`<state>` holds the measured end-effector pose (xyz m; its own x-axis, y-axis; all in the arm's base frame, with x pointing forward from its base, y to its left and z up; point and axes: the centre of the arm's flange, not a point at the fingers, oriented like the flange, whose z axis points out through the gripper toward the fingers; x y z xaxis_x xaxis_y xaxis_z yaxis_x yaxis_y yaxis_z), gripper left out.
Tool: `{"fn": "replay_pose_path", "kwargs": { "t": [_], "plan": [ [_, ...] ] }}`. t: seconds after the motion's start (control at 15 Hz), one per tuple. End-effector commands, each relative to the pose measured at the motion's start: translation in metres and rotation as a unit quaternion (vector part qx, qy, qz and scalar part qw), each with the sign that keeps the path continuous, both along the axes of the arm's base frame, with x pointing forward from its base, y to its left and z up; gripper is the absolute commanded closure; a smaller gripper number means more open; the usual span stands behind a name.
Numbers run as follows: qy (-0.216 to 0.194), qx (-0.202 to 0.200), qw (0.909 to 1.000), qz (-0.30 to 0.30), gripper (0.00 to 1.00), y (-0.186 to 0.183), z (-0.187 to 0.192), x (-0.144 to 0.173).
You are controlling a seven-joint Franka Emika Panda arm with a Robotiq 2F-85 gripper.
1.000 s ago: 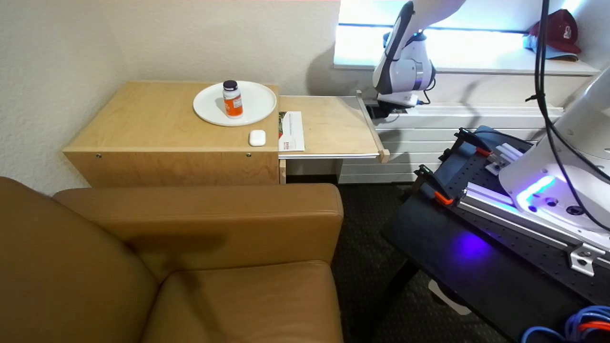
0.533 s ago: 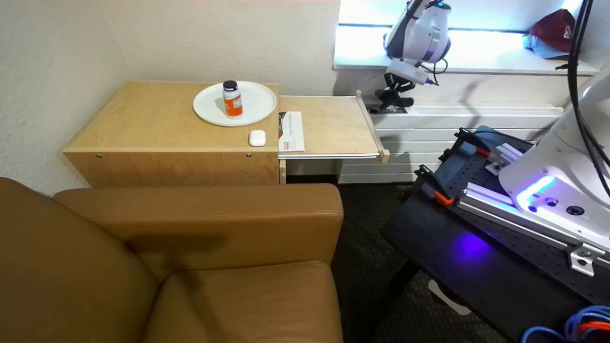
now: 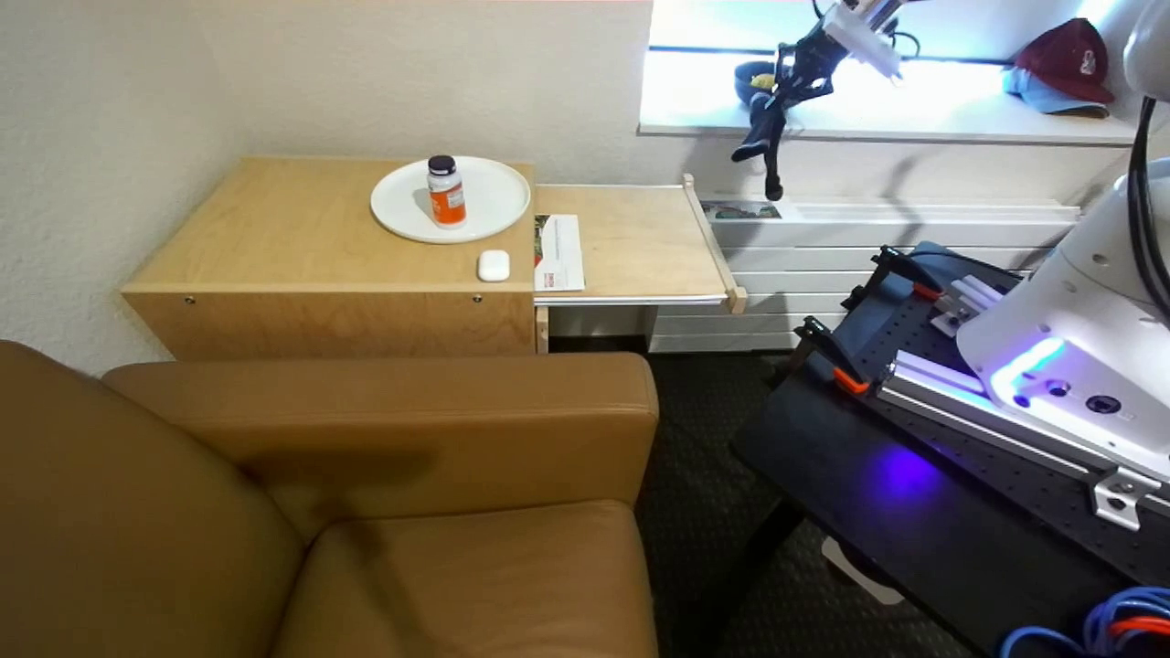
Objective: Put the black sock on the white plate, put the white bar of soap on the plate, pick up the lemon from the bowl on the windowsill and put it on the plate
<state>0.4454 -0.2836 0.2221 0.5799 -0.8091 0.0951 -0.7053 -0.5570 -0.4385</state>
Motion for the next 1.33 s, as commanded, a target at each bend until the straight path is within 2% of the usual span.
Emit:
{"fn": "replay_pose_path", "kwargs": {
  "t": [0.0, 0.2, 0.33, 0.47, 0.67, 0.87, 0.93, 1.07, 1.27],
  "plan": [
    [-0.012, 0.010, 0.9998, 0.012, 0.97, 0.002, 0.013, -0.005],
    [-0.017, 0.013, 0.9996, 0.020, 0.97, 0.004, 0.026, -0.012],
    [-0.022, 0.012, 0.9972, 0.070, 0.99, 0.037, 0.025, 0.002],
    [-0.055, 0.006, 0.9902, 0.129, 0.99, 0.091, 0.057, 0.020],
    [-0.096, -0.016, 0.9743, 0.203, 0.99, 0.160, 0.094, 0.056],
    [-0.151, -0.033, 0.9491, 0.274, 0.99, 0.244, 0.149, 0.085],
    [-0.120, -0.029, 0.9610, 0.247, 0.99, 0.216, 0.121, 0.078],
    [-0.130, -0.031, 0.9576, 0.255, 0.97, 0.239, 0.138, 0.081],
    [-0.122, -0.031, 0.9620, 0.242, 0.99, 0.218, 0.127, 0.078]
  ]
}}
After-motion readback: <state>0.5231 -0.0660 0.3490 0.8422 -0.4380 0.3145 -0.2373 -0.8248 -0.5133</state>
